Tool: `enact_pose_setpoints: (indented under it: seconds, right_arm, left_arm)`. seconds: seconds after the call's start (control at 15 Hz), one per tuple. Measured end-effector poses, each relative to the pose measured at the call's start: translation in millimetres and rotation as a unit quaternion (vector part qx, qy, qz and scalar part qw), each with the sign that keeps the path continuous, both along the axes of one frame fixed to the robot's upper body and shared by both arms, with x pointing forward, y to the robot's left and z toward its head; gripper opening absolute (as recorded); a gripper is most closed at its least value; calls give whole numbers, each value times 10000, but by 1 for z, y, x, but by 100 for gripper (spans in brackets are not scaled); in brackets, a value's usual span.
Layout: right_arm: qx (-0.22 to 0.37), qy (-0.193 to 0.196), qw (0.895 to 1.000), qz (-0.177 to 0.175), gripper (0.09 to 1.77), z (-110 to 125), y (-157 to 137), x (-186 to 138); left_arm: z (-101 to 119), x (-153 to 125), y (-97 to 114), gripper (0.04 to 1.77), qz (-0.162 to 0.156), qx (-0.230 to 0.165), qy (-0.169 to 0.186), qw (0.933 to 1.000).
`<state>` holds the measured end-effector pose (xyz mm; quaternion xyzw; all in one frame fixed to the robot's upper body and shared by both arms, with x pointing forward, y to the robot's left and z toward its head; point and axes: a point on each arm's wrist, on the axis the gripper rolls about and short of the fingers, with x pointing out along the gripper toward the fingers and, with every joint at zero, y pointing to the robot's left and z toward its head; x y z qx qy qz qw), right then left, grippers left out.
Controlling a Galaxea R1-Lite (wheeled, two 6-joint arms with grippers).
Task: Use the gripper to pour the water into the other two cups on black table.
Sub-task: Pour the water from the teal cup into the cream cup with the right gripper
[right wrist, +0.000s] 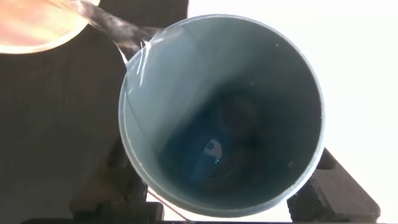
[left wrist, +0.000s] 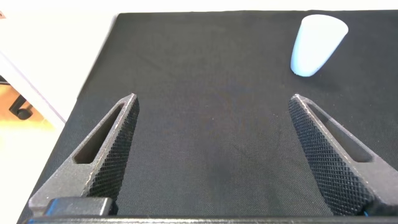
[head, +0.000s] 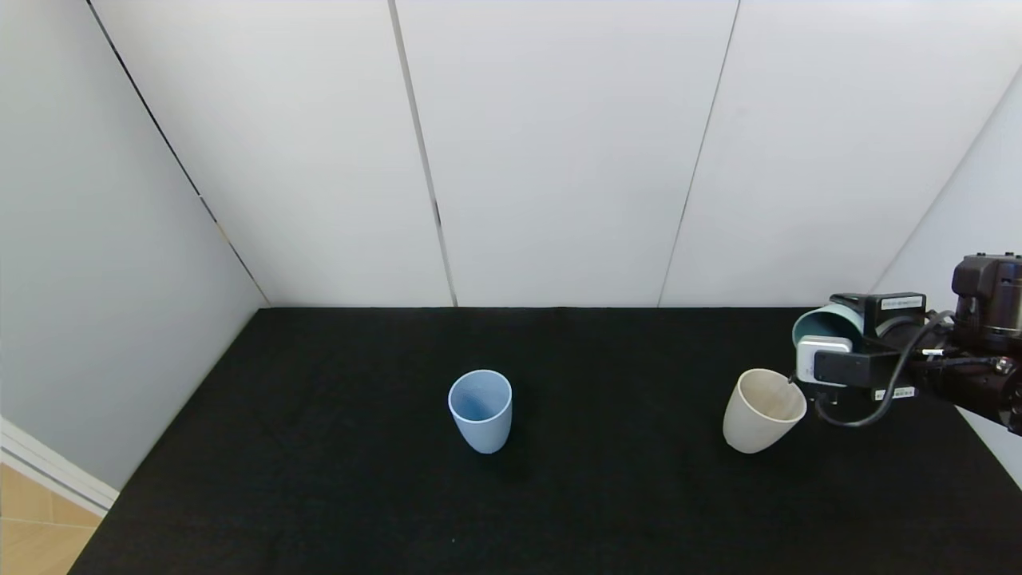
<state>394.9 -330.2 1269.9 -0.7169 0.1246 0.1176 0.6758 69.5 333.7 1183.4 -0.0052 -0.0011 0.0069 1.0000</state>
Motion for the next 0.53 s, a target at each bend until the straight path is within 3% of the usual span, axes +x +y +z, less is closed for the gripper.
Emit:
enact_pose_setpoints:
  seconds: [0.4,0.53]
  right_arm:
    - [91,97,9999,-18,120,-4,0,-2]
    - [391,214,9989,-118,120,-9,1,-5]
  left_arm:
    - [0,0,0,172,-2,0,0,10000]
    - [0,0,0,172,-2,0,0,10000]
